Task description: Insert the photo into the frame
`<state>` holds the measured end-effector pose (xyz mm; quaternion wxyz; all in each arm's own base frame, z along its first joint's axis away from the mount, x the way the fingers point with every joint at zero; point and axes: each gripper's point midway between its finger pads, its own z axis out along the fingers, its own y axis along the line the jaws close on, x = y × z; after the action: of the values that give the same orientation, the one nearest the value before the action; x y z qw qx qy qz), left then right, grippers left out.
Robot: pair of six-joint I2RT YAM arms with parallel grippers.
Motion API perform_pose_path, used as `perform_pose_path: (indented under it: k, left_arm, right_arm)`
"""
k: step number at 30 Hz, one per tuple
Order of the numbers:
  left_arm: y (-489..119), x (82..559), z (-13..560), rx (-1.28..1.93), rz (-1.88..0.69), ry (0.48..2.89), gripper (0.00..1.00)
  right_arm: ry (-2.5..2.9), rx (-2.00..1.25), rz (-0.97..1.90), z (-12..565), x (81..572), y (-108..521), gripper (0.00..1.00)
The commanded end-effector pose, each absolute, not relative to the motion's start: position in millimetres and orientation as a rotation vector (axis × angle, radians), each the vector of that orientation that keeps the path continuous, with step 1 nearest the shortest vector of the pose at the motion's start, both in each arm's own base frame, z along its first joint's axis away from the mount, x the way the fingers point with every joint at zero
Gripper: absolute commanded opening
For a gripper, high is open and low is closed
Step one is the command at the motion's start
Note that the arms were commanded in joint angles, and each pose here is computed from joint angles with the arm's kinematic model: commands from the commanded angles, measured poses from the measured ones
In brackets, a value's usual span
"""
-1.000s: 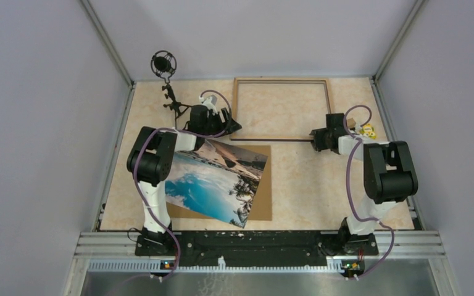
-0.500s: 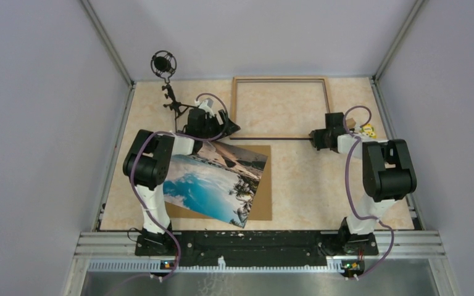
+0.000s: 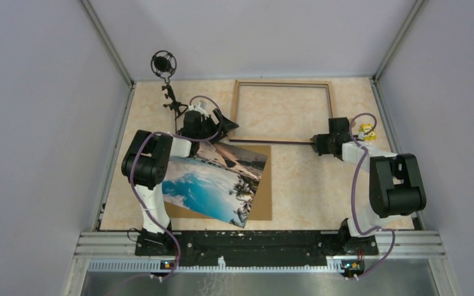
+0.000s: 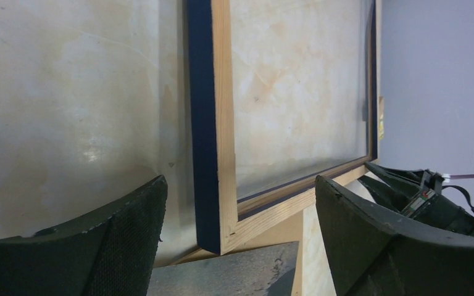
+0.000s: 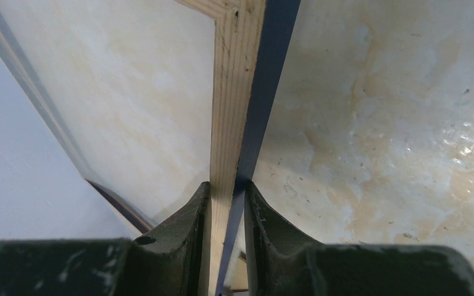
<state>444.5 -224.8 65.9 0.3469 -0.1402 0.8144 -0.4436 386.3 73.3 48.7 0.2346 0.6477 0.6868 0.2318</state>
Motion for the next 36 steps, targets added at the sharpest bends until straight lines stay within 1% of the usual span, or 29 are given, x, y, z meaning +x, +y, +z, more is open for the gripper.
perform_pose_path:
  k: [1,3,4,5,9,12,17,21,23,26,29,32,34,35,36]
  left_arm:
    - [-238.3,446.3,75.7,-0.343,-1.314,2.062,0.94]
    - [-246.3,444.5,80.6,-0.327,-1.398,2.049,0.98]
    - [-249.3,443.6,83.4,-0.318,-1.434,2.038,0.98]
    - [-250.8,443.1,85.4,-0.318,-1.454,2.033,0.98]
    - [-245.7,444.6,79.9,-0.384,-1.403,2.074,0.98]
    - [-246.9,445.7,78.1,-0.428,-1.415,2.106,0.98]
    - [-257.2,440.3,82.9,-0.470,-1.581,2.072,0.98]
    - [-265.4,440.1,94.6,-0.443,-1.740,1.966,0.92]
    - [-267.0,440.7,95.0,-0.435,-1.771,1.943,0.87]
    - [-266.9,440.7,94.4,-0.420,-1.773,1.931,0.84]
    - [-265.6,439.7,99.4,-0.391,-1.774,1.905,0.79]
    - [-264.8,437.0,100.6,-0.382,-1.777,1.896,0.76]
    - [-264.9,435.3,100.3,-0.379,-1.787,1.892,0.75]
    - [-265.2,434.4,100.9,-0.377,-1.795,1.888,0.74]
    - [-265.2,433.4,101.4,-0.374,-1.801,1.884,0.73]
  right_arm:
    - [1.800,1.717,0.793,85.2,404.6,80.9,0.00]
    - [1.804,1.715,0.802,84.6,405.0,82.4,0.00]
    - [1.806,1.713,0.802,83.8,405.1,82.5,0.00]
    - [1.806,1.711,0.805,83.8,405.2,82.7,0.00]
    - [1.810,1.721,0.801,80.4,404.7,82.2,0.00]
    - [1.804,1.710,0.854,84.1,409.6,85.2,0.00]
    - [1.805,1.707,0.879,83.8,412.2,84.7,0.00]
    - [1.803,1.705,0.887,82.8,412.8,81.7,0.00]
    - [1.804,1.704,0.889,81.6,412.9,81.1,0.00]
    - [1.819,1.688,0.894,77.7,413.5,82.2,0.00]
    - [1.899,1.508,0.885,78.9,418.8,86.4,0.01]
    - [2.009,1.372,0.837,76.3,413.0,91.4,0.36]
    - [2.038,1.319,0.801,75.0,405.8,90.8,0.52]
    - [2.034,1.307,0.805,75.7,402.9,90.4,0.58]
    - [2.022,1.293,0.823,77.2,400.4,91.3,0.61]
